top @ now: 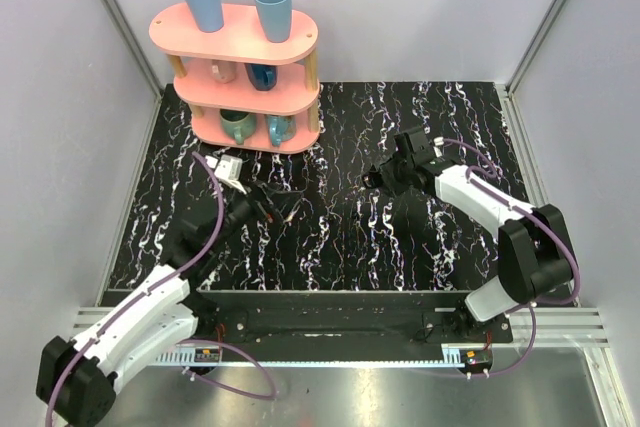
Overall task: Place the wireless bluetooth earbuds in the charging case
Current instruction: Open the charging case.
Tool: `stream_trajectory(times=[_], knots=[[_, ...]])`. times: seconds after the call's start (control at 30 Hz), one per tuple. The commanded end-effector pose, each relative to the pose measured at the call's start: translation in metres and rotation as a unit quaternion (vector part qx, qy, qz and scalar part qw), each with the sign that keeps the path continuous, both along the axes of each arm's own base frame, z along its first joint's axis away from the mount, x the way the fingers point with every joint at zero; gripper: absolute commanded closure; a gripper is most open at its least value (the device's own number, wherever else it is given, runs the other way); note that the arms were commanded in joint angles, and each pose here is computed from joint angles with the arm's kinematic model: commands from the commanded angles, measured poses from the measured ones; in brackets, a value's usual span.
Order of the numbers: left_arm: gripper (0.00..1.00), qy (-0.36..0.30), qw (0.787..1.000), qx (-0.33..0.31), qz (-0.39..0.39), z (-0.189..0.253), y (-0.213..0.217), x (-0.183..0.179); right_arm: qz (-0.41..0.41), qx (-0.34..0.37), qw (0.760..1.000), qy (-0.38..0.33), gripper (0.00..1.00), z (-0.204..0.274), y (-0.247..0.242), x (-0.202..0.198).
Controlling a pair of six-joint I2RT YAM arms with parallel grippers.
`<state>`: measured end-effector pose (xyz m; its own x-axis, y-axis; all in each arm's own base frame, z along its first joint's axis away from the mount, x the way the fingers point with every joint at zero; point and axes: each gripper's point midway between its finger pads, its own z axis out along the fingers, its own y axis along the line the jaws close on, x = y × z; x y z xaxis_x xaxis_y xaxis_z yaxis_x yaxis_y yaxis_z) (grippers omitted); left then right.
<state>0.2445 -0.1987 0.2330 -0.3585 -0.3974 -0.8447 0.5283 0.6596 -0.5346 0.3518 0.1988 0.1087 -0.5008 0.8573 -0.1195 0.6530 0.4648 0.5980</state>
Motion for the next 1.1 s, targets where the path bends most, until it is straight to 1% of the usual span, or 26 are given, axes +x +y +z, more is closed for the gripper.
stream_trajectory(times=[0.0,0.17,0.2,0.37,0.43,0.5,0.53,0.63,0.7,0.73,0.87,0.9,0.93,1.0,1.03,1.07], knots=[[0.01,-0.044,0.998,-0.042,-0.009,0.016,-0.016,0.003,0.018,0.055,0.996,-0.066,0.78,0.050,0.013,0.004],[0.01,-0.066,0.996,-0.052,-0.026,0.024,-0.035,0.001,0.015,0.089,0.991,-0.101,0.79,0.075,0.015,-0.002],[0.01,-0.066,0.996,-0.052,-0.033,0.023,-0.041,-0.001,0.016,0.103,0.987,-0.120,0.79,0.087,0.016,-0.001],[0.01,-0.089,0.993,-0.067,-0.032,0.027,-0.054,-0.001,0.003,0.144,0.981,-0.131,0.79,0.101,0.023,-0.007],[0.01,-0.101,0.991,-0.072,-0.041,0.033,-0.060,-0.003,0.001,0.168,0.975,-0.144,0.80,0.111,0.029,-0.007],[0.01,-0.101,0.991,-0.072,-0.044,0.028,-0.066,-0.003,-0.003,0.180,0.973,-0.147,0.81,0.115,0.034,-0.010],[0.01,-0.116,0.989,-0.085,-0.046,0.036,-0.067,-0.004,-0.006,0.186,0.971,-0.149,0.82,0.117,0.037,-0.011],[0.02,-0.128,0.986,-0.090,-0.053,0.035,-0.074,-0.006,-0.015,0.198,0.968,-0.154,0.82,0.123,0.044,-0.016],[0.02,-0.125,0.986,-0.090,-0.056,0.031,-0.078,-0.004,-0.019,0.198,0.967,-0.160,0.83,0.126,0.047,-0.018],[0.02,-0.132,0.985,-0.101,-0.057,0.035,-0.079,-0.004,-0.019,0.201,0.966,-0.159,0.83,0.127,0.049,-0.020],[0.03,-0.127,0.984,-0.108,-0.061,0.031,-0.084,-0.003,-0.018,0.210,0.964,-0.163,0.83,0.132,0.057,-0.028],[0.04,-0.131,0.983,-0.112,-0.063,0.033,-0.085,-0.004,-0.016,0.215,0.962,-0.165,0.83,0.135,0.060,-0.031],[0.07,-0.132,0.983,-0.113,-0.063,0.034,-0.085,-0.004,-0.018,0.217,0.962,-0.163,0.83,0.135,0.062,-0.033],[0.07,-0.136,0.982,-0.118,-0.064,0.034,-0.086,-0.005,-0.021,0.219,0.961,-0.166,0.83,0.137,0.063,-0.034],[0.09,-0.135,0.981,-0.120,-0.064,0.035,-0.087,-0.004,-0.018,0.224,0.961,-0.164,0.83,0.136,0.065,-0.035],[0.17,-0.135,0.982,-0.119,-0.065,0.034,-0.090,-0.003,-0.016,0.226,0.960,-0.163,0.83,0.136,0.067,-0.036]])
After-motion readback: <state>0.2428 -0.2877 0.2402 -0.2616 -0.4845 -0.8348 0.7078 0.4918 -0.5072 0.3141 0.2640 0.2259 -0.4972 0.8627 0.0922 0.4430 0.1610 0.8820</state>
